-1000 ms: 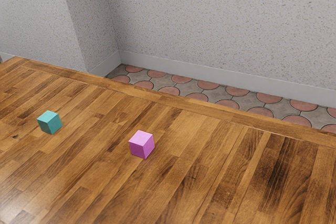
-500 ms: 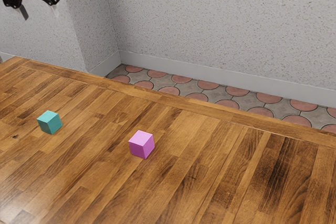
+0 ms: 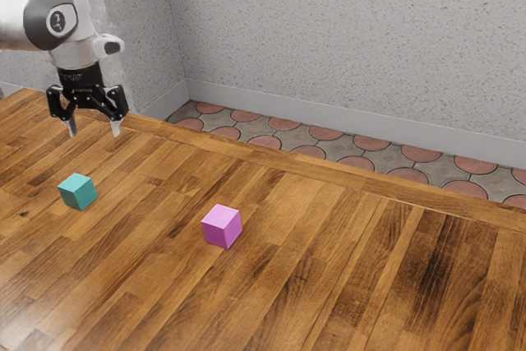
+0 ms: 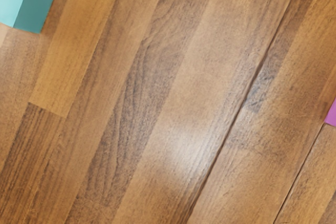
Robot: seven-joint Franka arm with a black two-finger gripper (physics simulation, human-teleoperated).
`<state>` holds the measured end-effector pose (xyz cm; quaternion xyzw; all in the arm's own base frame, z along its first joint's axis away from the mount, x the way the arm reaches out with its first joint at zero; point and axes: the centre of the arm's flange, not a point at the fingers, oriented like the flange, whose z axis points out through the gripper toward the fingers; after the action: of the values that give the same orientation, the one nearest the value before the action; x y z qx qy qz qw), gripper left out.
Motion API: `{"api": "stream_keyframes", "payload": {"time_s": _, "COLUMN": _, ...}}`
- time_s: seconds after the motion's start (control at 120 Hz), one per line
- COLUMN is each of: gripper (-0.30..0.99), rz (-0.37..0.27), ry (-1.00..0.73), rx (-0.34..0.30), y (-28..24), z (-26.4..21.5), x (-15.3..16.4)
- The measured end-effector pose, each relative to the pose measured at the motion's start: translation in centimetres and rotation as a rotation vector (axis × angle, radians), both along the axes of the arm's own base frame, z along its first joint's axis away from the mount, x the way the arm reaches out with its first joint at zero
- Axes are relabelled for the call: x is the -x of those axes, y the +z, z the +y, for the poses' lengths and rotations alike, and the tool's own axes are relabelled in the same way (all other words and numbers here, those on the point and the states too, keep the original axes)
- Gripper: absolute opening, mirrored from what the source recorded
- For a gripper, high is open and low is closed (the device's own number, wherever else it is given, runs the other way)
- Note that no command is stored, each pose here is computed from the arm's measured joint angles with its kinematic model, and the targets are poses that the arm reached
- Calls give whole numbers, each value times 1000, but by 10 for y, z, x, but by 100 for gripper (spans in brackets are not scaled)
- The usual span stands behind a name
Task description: Pick up the blue block with one arm, and put the blue block on the pink block with one arm
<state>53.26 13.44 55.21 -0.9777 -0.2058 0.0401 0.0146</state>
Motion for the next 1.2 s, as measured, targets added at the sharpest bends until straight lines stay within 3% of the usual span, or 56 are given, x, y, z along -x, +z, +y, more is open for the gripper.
{"api": "stream_keyframes", "payload": {"time_s": 0.058, "gripper": 67, "rz": 28, "ry": 25, "rx": 6, "y": -78, "z": 14, "x": 4}}
{"api": "stream_keyframes", "payload": {"time_s": 0.125, "gripper": 67, "rz": 8, "ry": 56, "rx": -5, "y": -117, "z": 33, "x": 3}}
{"api": "stream_keyframes", "payload": {"time_s": 0.208, "gripper": 67, "rz": -35, "ry": 90, "rx": -34, "y": -128, "z": 64, "x": -7}}
{"api": "stream_keyframes", "payload": {"time_s": 0.292, "gripper": 67, "rz": -88, "ry": 71, "rx": -90, "y": -131, "z": 99, "x": -43}}
{"api": "stream_keyframes", "payload": {"time_s": 0.367, "gripper": 67, "rz": -108, "ry": 12, "rx": -119, "y": -142, "z": 123, "x": -61}}
{"api": "stream_keyframes", "payload": {"time_s": 0.458, "gripper": 67, "rz": -98, "ry": -67, "rx": -127, "y": -164, "z": 157, "x": -60}}
{"api": "stream_keyframes", "payload": {"time_s": 0.775, "gripper": 67, "rz": -140, "ry": -356, "rx": -64, "y": -219, "z": 202, "x": -59}}
{"api": "stream_keyframes", "payload": {"time_s": 0.892, "gripper": 67, "rz": -135, "ry": -426, "rx": -47, "y": -233, "z": 225, "x": -45}}
{"api": "stream_keyframes", "payload": {"time_s": 1.2, "gripper": 67, "rz": -104, "ry": -641, "rx": -3, "y": -262, "z": 227, "x": -39}}
